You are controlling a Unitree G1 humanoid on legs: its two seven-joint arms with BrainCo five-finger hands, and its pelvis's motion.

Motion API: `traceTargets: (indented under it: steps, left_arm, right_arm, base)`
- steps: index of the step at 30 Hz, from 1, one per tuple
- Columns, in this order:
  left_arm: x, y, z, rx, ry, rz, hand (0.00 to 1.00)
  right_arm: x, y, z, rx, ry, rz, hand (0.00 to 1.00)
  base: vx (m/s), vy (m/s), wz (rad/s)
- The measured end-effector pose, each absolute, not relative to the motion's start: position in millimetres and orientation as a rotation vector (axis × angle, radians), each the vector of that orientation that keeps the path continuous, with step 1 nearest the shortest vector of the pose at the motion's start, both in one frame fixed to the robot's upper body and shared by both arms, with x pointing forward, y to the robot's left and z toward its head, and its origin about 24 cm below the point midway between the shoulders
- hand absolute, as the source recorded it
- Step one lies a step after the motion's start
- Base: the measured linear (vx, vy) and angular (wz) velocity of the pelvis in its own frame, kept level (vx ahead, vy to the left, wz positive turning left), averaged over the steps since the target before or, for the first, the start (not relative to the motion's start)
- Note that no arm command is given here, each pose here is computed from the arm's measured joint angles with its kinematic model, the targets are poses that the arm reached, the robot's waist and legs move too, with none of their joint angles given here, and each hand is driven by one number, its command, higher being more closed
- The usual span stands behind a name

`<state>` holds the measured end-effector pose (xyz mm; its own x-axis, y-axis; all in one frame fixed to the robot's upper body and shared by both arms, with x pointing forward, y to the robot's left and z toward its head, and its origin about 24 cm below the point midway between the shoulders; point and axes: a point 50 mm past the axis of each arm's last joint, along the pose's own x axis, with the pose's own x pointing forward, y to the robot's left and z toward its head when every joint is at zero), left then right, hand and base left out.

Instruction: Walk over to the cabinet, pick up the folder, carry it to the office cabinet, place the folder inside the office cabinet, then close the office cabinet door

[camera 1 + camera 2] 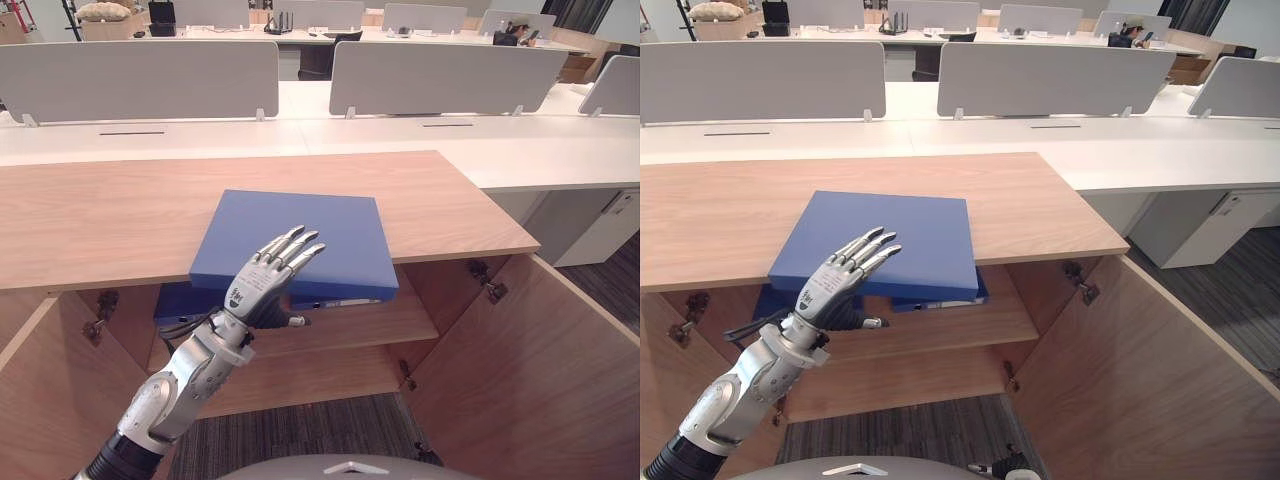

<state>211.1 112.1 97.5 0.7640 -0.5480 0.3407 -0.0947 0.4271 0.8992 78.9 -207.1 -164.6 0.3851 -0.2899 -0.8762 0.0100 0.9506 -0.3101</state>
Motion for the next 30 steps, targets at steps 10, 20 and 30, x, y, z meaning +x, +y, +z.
traceTargets:
  steps: [10,20,30]
  left_arm:
    - [213.2,121.1,92.0,1.196,-0.63,-0.228,0.0]
    - [217.0,130.6,95.0,1.268,-0.639,-0.145,0.0]
    - [220.8,132.7,94.3,1.34,-0.644,-0.14,0.0]
  right_arm:
    - [78.5,-207.1,-164.7,-0.272,1.165,-0.194,0.0]
    - [78.3,-207.1,-164.7,-0.271,1.165,-0.195,0.0]
    - [78.3,-208.0,-164.6,-0.264,1.165,-0.204,0.0]
  base:
    - [0.0,-0.005,0.02]
    - [0.0,0.0,0.0]
    - [0.0,0.0,0.0]
